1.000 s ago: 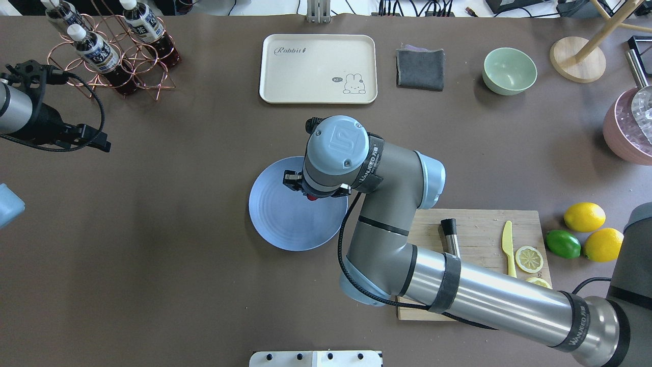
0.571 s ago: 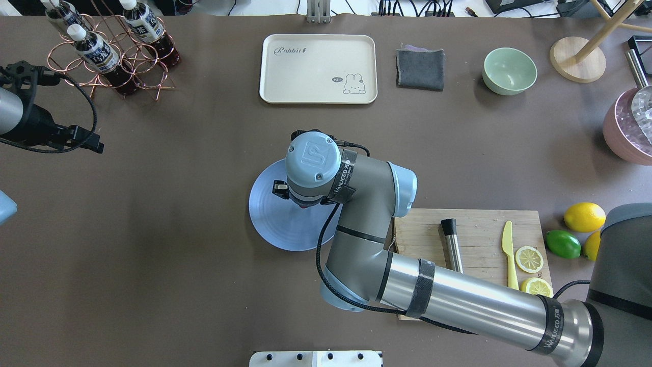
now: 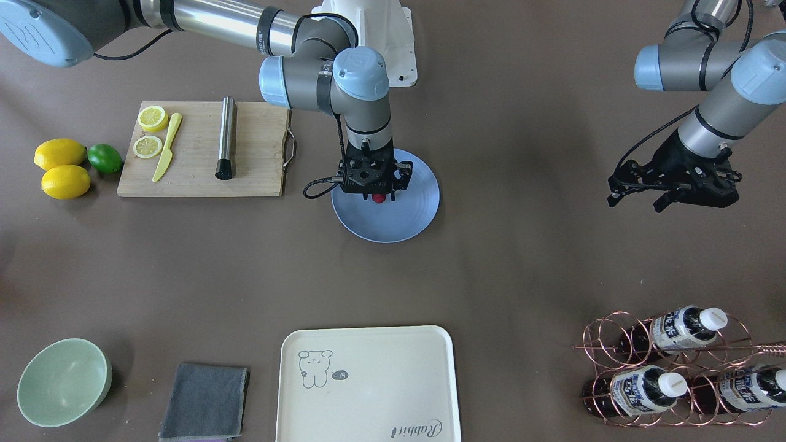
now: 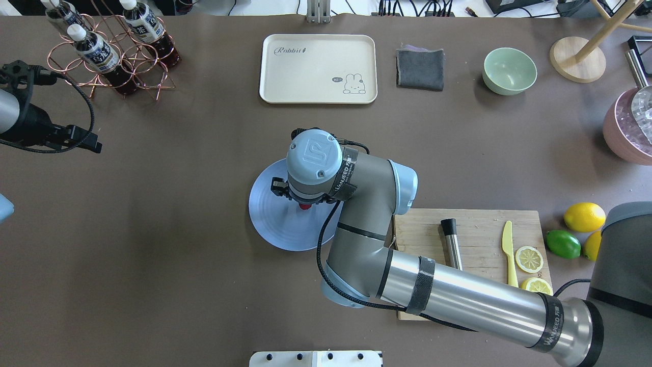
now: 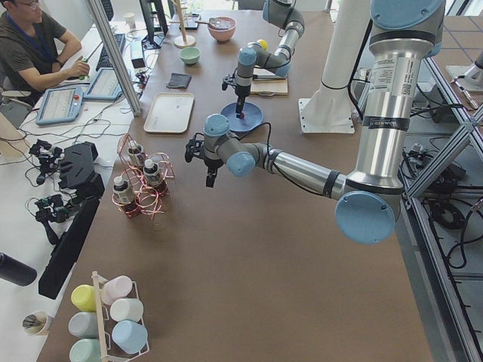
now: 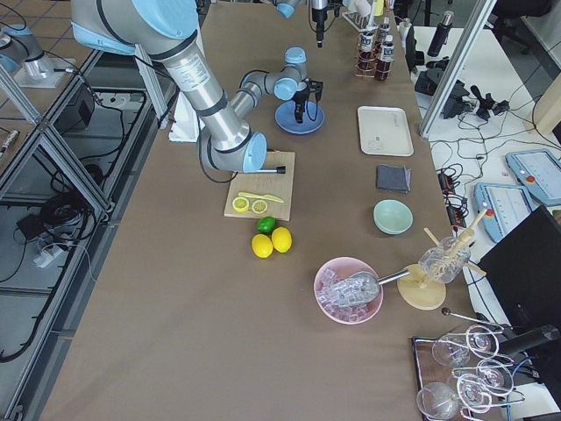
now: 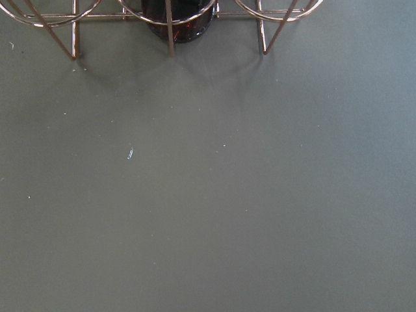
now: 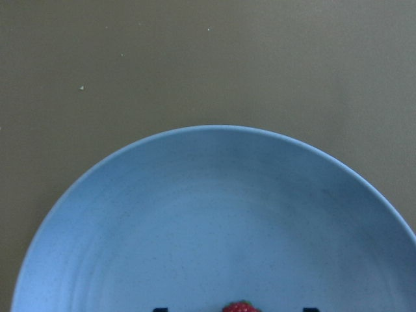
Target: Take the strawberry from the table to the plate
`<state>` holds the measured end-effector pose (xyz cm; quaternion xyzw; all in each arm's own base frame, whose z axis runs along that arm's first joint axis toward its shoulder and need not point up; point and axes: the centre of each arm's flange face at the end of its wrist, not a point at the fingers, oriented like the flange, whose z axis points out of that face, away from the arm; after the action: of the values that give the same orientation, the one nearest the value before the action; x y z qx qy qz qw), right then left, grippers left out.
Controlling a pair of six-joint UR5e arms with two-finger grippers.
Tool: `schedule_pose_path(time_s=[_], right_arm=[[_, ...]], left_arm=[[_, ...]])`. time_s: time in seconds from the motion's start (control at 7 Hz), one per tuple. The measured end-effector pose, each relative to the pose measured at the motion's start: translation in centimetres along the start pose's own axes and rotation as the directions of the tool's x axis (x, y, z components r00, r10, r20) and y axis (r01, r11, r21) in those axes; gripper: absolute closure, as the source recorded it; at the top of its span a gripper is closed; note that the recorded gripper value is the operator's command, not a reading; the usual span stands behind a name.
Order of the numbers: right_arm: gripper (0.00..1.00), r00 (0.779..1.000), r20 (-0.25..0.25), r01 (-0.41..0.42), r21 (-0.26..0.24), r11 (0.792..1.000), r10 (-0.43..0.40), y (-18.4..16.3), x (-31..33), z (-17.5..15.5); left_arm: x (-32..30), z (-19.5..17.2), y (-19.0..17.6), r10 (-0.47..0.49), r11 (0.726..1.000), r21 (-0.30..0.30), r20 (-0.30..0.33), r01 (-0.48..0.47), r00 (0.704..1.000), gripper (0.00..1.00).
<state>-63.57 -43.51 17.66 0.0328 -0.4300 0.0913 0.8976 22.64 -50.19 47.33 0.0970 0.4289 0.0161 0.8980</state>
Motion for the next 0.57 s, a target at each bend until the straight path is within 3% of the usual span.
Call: schedule_pose_path(time_s=[0.29, 0.57], right_arm=[[0.00, 1.000, 0.021, -0.013, 0.000, 1.000, 0.013, -6.0, 6.6, -6.0], [0.00, 0.994, -0.021, 0.111, -0.017, 0.994, -0.112, -13.5, 21.3, -15.0]], left_arm=[[-0.8, -1.6, 0.8, -0.017, 1.000, -0.007, -0.020, 0.017, 1.000, 0.02], [-3.5, -4.2, 1.9, -0.052, 0.999, 0.000, -0.034, 0.052, 0.998, 0.02]])
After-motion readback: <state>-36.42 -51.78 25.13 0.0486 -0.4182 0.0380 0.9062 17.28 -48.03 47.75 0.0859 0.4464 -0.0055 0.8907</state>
